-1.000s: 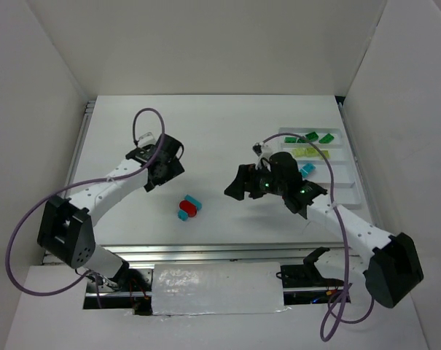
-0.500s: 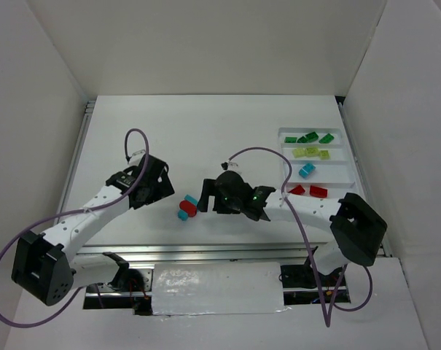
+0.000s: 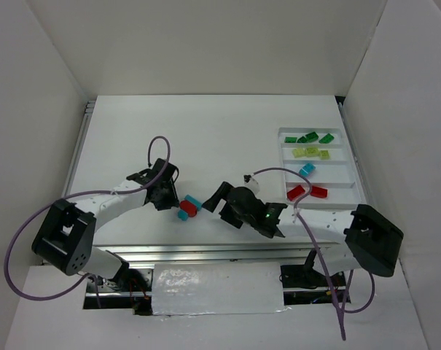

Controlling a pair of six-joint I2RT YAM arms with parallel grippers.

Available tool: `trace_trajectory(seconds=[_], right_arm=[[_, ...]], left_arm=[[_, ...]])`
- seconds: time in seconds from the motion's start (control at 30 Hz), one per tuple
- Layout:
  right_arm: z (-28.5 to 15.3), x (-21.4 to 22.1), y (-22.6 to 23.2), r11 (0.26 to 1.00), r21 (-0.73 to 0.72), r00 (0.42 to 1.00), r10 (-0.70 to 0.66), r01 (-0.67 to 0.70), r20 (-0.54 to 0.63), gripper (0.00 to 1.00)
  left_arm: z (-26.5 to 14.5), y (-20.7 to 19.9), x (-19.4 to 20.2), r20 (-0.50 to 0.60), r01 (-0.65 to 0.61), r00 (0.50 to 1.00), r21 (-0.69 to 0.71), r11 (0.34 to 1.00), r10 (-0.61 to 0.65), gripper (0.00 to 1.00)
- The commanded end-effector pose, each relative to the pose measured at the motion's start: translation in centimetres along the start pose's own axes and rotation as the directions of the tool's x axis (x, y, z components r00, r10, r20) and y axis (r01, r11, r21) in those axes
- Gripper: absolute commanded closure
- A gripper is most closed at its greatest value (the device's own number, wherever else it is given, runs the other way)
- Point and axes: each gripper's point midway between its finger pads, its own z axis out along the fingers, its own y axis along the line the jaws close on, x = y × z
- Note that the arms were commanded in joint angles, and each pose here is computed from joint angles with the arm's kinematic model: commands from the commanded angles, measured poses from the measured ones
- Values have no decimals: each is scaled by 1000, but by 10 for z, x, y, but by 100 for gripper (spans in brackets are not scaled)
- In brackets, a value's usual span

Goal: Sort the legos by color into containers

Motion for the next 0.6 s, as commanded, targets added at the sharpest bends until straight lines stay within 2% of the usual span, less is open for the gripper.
trace_trajectory(seconds=[0.0, 0.13, 0.27, 0.43, 0.5, 0.53, 0.57], right_arm=[[-22, -28, 33, 992, -111, 991, 77, -64, 109, 0], [-42, -38, 33, 988, -146, 986, 80, -58, 145, 0], [-62, -52, 36, 982, -184, 978, 70, -33, 199, 0], [-74, -58, 36, 979, -203, 974, 46, 0, 223, 0], [-76, -58, 35, 979, -203, 974, 39, 8, 225, 0], [-79, -58, 36, 977, -213, 973, 39, 10, 227, 0], [-79, -59, 36, 976, -216, 973, 40, 11, 227, 0]], left_arm=[[8, -9, 11, -45, -24, 999, 55, 998, 27, 59], [11, -15, 25, -79, -14, 997, 82, 997, 20, 66], [6, -33, 42, -82, -28, 996, 134, 991, 40, 67], [6, -58, 57, -98, -49, 993, 193, 980, 69, 67], [9, -59, 59, -114, -60, 990, 158, 986, 79, 66], [7, -60, 62, -117, -66, 990, 138, 988, 82, 63], [6, -60, 55, -84, -69, 993, 103, 992, 78, 61]])
